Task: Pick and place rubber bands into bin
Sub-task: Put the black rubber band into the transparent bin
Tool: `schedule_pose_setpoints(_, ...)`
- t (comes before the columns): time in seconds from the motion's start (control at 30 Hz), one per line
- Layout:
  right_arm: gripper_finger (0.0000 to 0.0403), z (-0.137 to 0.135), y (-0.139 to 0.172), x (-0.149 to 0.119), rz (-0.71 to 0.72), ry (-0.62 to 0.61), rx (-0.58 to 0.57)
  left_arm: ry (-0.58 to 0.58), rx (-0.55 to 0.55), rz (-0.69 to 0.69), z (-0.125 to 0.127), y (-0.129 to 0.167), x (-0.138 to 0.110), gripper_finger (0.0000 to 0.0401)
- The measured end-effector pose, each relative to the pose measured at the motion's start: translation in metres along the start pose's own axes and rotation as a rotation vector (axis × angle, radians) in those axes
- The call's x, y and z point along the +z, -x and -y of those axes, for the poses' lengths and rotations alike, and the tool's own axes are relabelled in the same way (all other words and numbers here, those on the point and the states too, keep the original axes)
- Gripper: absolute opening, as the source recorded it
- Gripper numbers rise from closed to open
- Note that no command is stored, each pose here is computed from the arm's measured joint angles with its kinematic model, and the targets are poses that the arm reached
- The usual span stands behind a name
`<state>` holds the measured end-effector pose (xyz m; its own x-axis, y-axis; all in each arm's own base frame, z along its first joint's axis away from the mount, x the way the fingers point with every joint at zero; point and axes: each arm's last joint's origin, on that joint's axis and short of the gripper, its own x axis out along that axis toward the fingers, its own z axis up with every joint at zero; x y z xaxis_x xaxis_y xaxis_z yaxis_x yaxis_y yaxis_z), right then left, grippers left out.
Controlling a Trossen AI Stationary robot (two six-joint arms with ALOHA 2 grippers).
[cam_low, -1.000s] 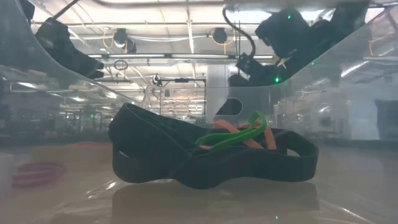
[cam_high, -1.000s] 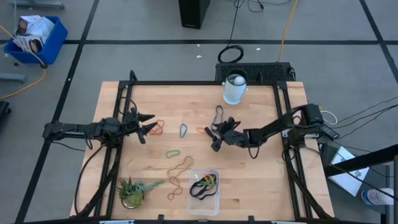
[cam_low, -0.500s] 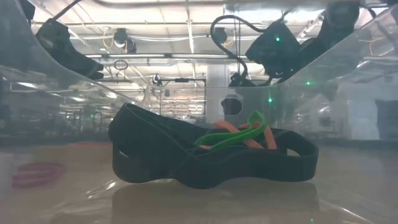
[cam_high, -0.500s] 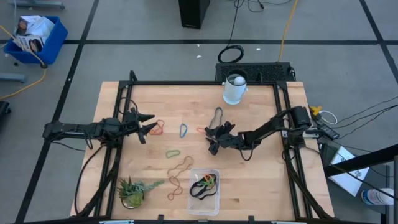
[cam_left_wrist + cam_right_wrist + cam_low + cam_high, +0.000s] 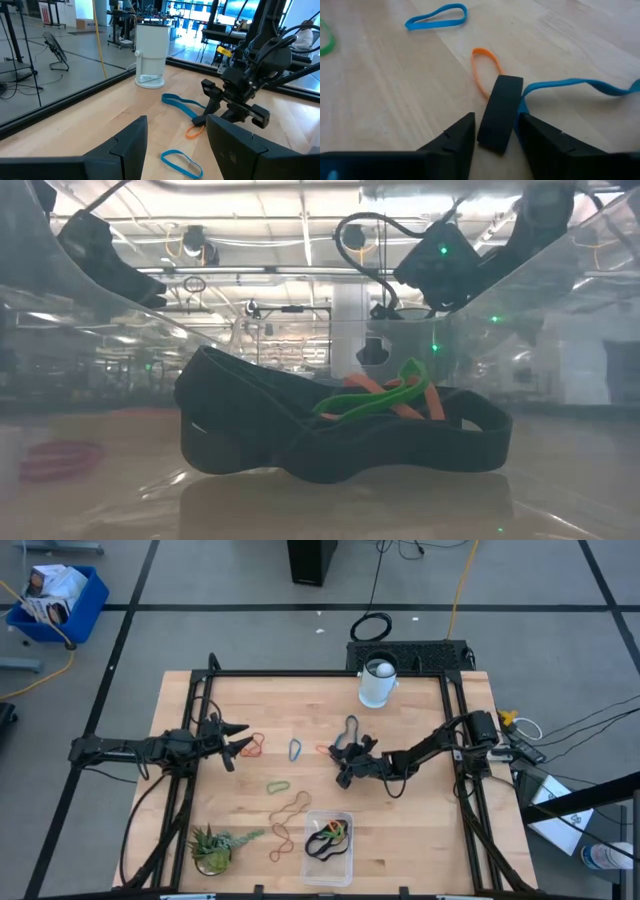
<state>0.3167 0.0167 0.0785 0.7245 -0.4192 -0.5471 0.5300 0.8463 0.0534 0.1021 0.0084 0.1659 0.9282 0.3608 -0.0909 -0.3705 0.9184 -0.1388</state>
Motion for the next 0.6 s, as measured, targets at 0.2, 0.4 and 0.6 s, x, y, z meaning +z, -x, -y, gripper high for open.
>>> schedule_pose_setpoints(0.2,0.0084,0.0002,-0.0001,0.0,0.0,0.0,-0.002,0.0,0.0,0.0,0.0,0.0,0.0,0.0209)
schedule_pose_setpoints(0.4,0.0037,0.0004,-0.0001,-0.0001,0.0,0.0,-0.002,0.001,0.0,0.0,0.0,0.0,0.0,0.0209)
schedule_pose_setpoints(0.6,0.0006,-0.0017,0.0047,0.0061,0.009,-0.006,0.032,0.006,0.0,0.0,0.0,0.0,0.0,0.0209)
